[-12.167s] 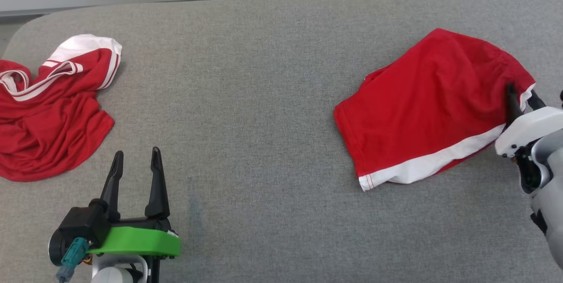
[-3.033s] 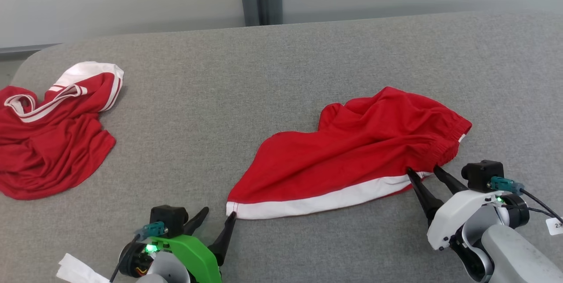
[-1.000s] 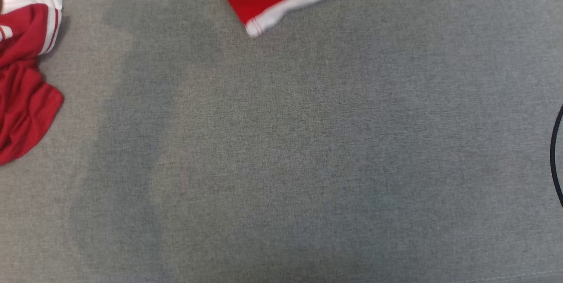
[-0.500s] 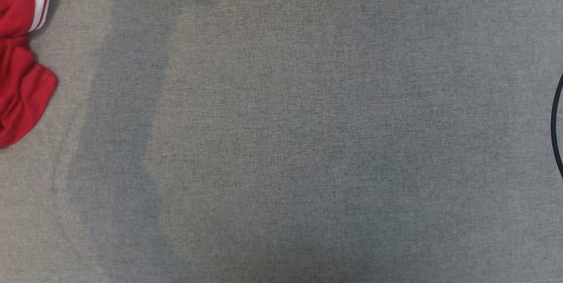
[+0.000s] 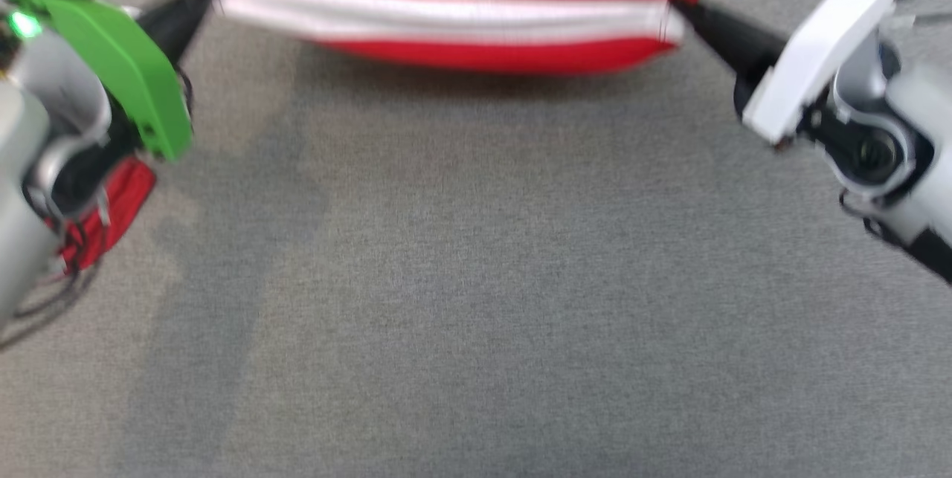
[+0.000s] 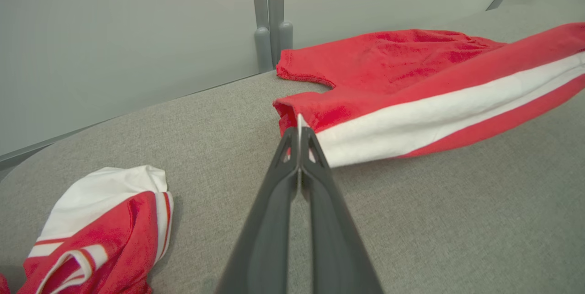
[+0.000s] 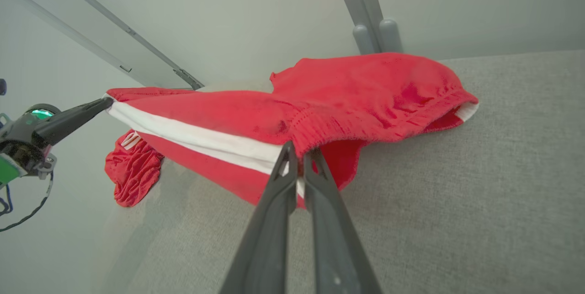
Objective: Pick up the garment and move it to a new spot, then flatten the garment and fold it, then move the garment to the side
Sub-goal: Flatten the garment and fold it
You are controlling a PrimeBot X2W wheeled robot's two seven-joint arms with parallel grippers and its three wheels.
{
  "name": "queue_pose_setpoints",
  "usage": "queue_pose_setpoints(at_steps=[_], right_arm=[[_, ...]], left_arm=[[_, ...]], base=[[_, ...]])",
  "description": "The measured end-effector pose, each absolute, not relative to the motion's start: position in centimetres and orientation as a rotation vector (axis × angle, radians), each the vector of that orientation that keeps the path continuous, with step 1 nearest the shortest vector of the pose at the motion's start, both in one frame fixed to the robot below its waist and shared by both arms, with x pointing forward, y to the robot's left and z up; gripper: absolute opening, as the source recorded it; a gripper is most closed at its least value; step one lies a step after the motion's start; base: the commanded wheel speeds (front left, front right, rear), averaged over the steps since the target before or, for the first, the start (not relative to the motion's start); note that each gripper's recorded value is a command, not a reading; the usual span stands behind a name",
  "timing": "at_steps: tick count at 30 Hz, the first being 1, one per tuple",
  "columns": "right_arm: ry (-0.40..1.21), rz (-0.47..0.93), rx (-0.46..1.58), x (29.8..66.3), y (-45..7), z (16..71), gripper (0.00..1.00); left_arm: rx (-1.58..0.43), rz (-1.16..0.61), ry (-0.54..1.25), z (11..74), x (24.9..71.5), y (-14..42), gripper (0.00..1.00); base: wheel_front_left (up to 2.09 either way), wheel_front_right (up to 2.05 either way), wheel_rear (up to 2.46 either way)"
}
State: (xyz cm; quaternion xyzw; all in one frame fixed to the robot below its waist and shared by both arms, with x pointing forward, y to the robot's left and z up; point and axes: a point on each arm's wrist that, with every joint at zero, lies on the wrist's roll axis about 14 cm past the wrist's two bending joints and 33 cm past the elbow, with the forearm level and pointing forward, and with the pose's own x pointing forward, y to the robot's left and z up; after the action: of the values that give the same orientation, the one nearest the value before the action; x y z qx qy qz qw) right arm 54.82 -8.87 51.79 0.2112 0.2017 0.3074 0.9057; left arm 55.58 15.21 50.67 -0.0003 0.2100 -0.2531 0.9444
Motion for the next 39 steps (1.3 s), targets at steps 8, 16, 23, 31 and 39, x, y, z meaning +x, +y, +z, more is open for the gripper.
queue_pose_setpoints(at_steps=[8, 16, 23, 31, 39], right_arm=[[0.634, 0.678, 0.399, 46.3, -9.8, 49.5, 0.00], [0.799, 0.693, 0.444, 37.7, -11.6, 48.1, 0.00], [0.808, 0.685, 0.457, 33.8, -13.3, 48.8, 0.00], [0.739, 0.703, 0.485, 35.9, -12.7, 50.6, 0.00], [0.711, 0.677, 0.566, 40.3, -12.5, 50.6, 0.00]], left_arm=[[-0.085, -0.580, 0.668, 49.2, 46.0, 13.6, 0.00], [-0.168, -0.653, 0.864, 49.5, 36.3, 12.2, 0.00], [-0.181, -0.701, 0.941, 51.2, 32.4, 12.0, 0.00], [-0.169, -0.719, 1.008, 51.6, 35.1, 11.9, 0.00], [-0.183, -0.716, 1.053, 51.6, 42.3, 10.5, 0.00]], base=[[0.00, 0.00, 0.00], [0.00, 0.00, 0.00], [0.00, 0.00, 0.00], [0.00, 0.00, 0.00], [0.00, 0.00, 0.00]])
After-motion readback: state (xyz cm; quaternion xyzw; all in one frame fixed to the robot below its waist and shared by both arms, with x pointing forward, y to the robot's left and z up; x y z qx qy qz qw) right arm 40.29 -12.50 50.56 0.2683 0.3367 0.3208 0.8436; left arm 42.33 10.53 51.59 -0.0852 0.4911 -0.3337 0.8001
